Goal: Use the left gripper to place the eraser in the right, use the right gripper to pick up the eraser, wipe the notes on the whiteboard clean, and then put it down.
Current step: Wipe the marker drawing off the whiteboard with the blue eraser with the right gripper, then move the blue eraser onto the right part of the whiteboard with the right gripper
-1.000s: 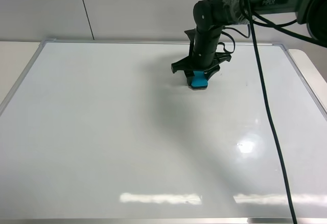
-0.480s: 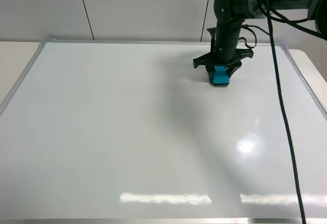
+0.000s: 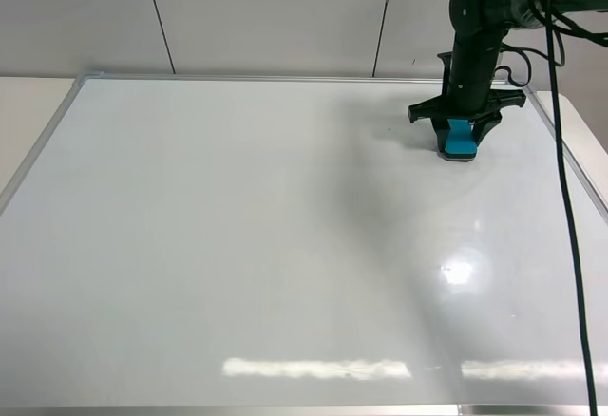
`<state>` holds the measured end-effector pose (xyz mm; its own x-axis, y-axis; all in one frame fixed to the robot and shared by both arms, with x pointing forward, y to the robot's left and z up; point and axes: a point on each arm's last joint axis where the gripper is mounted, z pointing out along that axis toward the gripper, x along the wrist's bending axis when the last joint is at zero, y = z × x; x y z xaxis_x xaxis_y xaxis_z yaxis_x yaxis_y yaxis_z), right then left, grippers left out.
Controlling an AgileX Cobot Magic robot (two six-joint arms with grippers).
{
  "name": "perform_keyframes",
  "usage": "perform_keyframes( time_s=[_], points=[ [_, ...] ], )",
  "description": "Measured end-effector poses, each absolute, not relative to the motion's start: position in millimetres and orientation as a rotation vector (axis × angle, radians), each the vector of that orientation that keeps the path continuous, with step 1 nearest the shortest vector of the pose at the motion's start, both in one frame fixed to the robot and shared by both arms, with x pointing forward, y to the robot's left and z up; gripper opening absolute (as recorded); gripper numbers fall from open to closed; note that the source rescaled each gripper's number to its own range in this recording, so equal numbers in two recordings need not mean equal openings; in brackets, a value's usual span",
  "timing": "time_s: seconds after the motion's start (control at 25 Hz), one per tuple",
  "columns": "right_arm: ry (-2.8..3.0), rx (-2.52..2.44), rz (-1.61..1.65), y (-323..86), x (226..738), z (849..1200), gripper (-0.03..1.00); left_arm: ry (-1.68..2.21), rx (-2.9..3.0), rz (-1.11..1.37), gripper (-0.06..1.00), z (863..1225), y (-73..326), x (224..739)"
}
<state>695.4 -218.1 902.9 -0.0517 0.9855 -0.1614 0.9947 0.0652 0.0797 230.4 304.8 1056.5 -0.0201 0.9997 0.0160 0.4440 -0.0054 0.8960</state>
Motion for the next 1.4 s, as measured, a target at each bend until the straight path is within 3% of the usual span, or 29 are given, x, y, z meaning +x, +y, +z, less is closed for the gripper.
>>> perform_keyframes(
  time_s=[0.36,0.56,0.84,1.2,1.4],
  points=[
    [2.244,1.899,0.177,-122.1,681.6,903.9,0.0,1.553,1.538,0.981,1.0,1056.5,304.8,230.4],
    [2.244,1.893,0.223,-101.1,683.9,902.4,0.0,1.553,1.538,0.981,1.0,1056.5,304.8,230.4],
    [2.227,1.951,0.215,-104.7,688.5,902.0,0.0,1.553,1.538,0.981,1.0,1056.5,304.8,230.4],
    [2.136,2.093,0.114,-162.7,703.9,903.6,0.0,1.553,1.538,0.981,1.0,1056.5,304.8,230.4],
    [2.189,2.026,0.024,-171.2,700.4,909.6,0.0,1.553,1.538,0.981,1.0,1056.5,304.8,230.4]
  ],
)
